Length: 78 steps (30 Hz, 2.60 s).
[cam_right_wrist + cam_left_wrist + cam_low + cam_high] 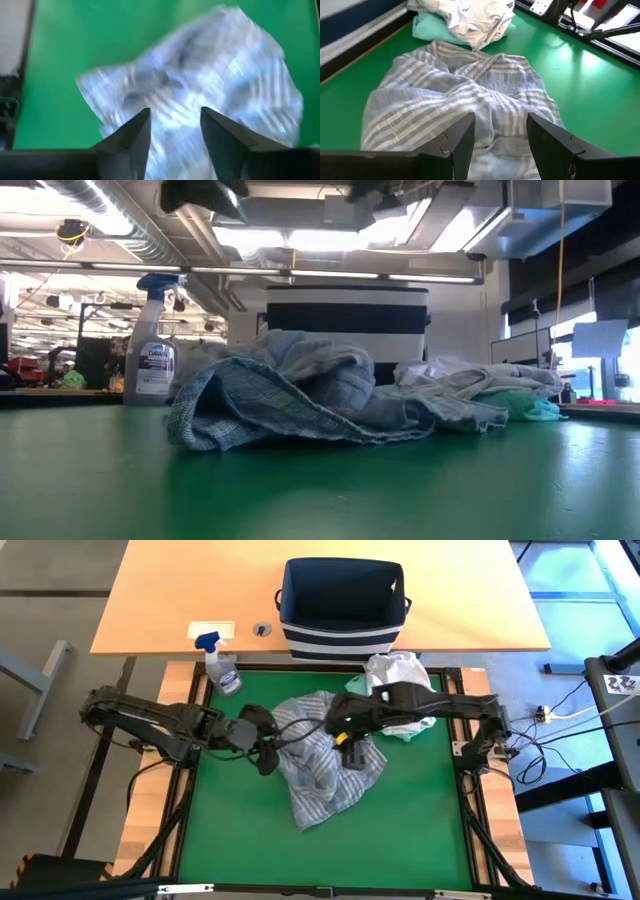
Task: Fold laundry
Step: Fold the blue polo shirt
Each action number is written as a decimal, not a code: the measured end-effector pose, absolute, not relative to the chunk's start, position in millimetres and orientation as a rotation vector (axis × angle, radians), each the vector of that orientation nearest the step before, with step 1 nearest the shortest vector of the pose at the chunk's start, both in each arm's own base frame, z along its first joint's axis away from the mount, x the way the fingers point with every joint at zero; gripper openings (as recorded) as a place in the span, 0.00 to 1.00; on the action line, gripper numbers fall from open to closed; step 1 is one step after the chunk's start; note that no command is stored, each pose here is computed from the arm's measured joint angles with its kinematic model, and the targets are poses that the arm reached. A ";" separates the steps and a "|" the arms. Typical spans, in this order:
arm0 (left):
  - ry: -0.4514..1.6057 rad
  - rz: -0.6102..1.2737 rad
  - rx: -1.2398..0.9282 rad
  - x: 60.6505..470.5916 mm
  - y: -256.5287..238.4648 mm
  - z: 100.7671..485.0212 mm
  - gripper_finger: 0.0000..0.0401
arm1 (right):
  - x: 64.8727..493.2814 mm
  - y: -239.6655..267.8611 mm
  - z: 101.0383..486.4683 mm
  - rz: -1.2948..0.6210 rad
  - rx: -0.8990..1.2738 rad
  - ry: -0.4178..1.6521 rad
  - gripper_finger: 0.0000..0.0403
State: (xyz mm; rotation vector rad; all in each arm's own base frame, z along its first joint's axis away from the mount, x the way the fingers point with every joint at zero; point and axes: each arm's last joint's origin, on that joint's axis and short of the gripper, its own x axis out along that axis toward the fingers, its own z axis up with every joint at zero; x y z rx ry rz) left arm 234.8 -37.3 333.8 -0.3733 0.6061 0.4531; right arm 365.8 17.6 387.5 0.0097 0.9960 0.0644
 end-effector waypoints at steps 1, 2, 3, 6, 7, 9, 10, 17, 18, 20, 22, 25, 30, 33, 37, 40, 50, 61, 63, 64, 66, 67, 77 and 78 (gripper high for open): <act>0.606 0.450 -0.382 239.7 -36.6 331.6 0.43 | 359.5 17.1 387.4 0.065 0.006 1.019 0.45; 0.606 0.446 -0.392 243.2 -35.4 330.3 0.43 | 354.1 16.6 386.3 0.066 -0.003 1.037 0.47; 0.627 0.444 -0.394 246.8 -34.6 326.6 0.43 | 349.5 15.9 384.2 0.067 -0.012 1.048 0.48; 0.679 0.434 -0.383 258.4 -30.6 316.0 0.43 | 337.9 15.8 370.5 0.069 -0.019 1.076 0.50; 0.704 0.434 -0.377 262.2 -29.4 311.3 0.43 | 332.8 14.7 364.9 0.067 -0.020 1.082 0.51; 0.752 0.428 -0.359 268.4 -26.5 303.0 0.43 | 323.4 11.9 350.5 0.051 -0.020 1.086 0.51; 0.789 0.427 -0.349 269.9 -25.3 298.2 0.43 | 318.1 10.1 343.9 0.039 -0.014 1.076 0.50; 1.056 0.212 -0.276 285.1 -33.8 263.2 0.43 | 297.0 8.5 281.9 -0.043 0.135 1.090 0.49; 1.080 0.165 -0.250 288.4 -37.6 258.0 0.43 | 296.3 8.8 274.2 -0.053 0.156 1.094 0.49; 1.108 0.097 -0.168 295.9 -44.6 247.0 0.43 | 295.1 8.6 260.9 -0.073 0.185 1.105 0.49; 1.142 0.043 -0.079 302.7 -50.1 234.6 0.43 | 295.9 8.2 248.5 -0.091 0.208 1.108 0.49; 1.172 -0.010 0.001 313.8 -56.0 215.8 0.43 | 294.8 8.0 236.8 -0.108 0.233 1.108 0.49; 1.236 -0.054 0.090 325.2 -62.4 187.1 0.43 | 294.0 8.3 230.4 -0.115 0.249 1.102 0.49; 1.282 -0.042 0.129 328.5 -63.3 172.0 0.39 | 295.8 8.1 231.3 -0.115 0.249 1.081 0.49; 1.284 0.034 0.122 329.0 -61.1 169.8 0.25 | 297.2 8.1 232.1 -0.111 0.248 1.064 0.49; 1.259 0.060 0.117 326.3 -58.7 179.3 0.09 | 297.2 8.1 232.1 -0.100 0.229 1.065 0.49; 0.993 0.259 0.059 298.5 -31.2 313.6 0.01 | 295.5 7.6 286.8 -0.048 0.132 0.914 0.49; 0.403 0.521 0.024 203.7 12.5 472.4 0.01 | 288.3 4.0 379.0 -0.113 0.054 0.574 0.48; 0.344 0.544 0.031 190.9 17.3 482.5 0.01 | 291.5 4.1 382.8 -0.113 0.061 0.530 0.49; 0.322 0.555 0.028 186.2 19.3 485.7 0.01 | 293.4 4.2 382.9 -0.113 0.065 0.519 0.48; 0.282 0.576 0.016 179.5 22.8 490.8 0.01 | 300.6 4.3 377.8 -0.122 0.087 0.523 0.48; 0.275 0.582 0.014 177.8 24.1 491.8 0.01 | 305.9 4.4 374.2 -0.124 0.097 0.525 0.48; 0.305 0.523 0.028 185.0 25.6 488.4 0.01 | 366.2 5.4 300.3 -0.167 0.090 0.713 0.45; 0.308 0.522 0.036 185.6 25.7 488.2 0.01 | 372.0 5.5 293.5 -0.171 0.098 0.717 0.44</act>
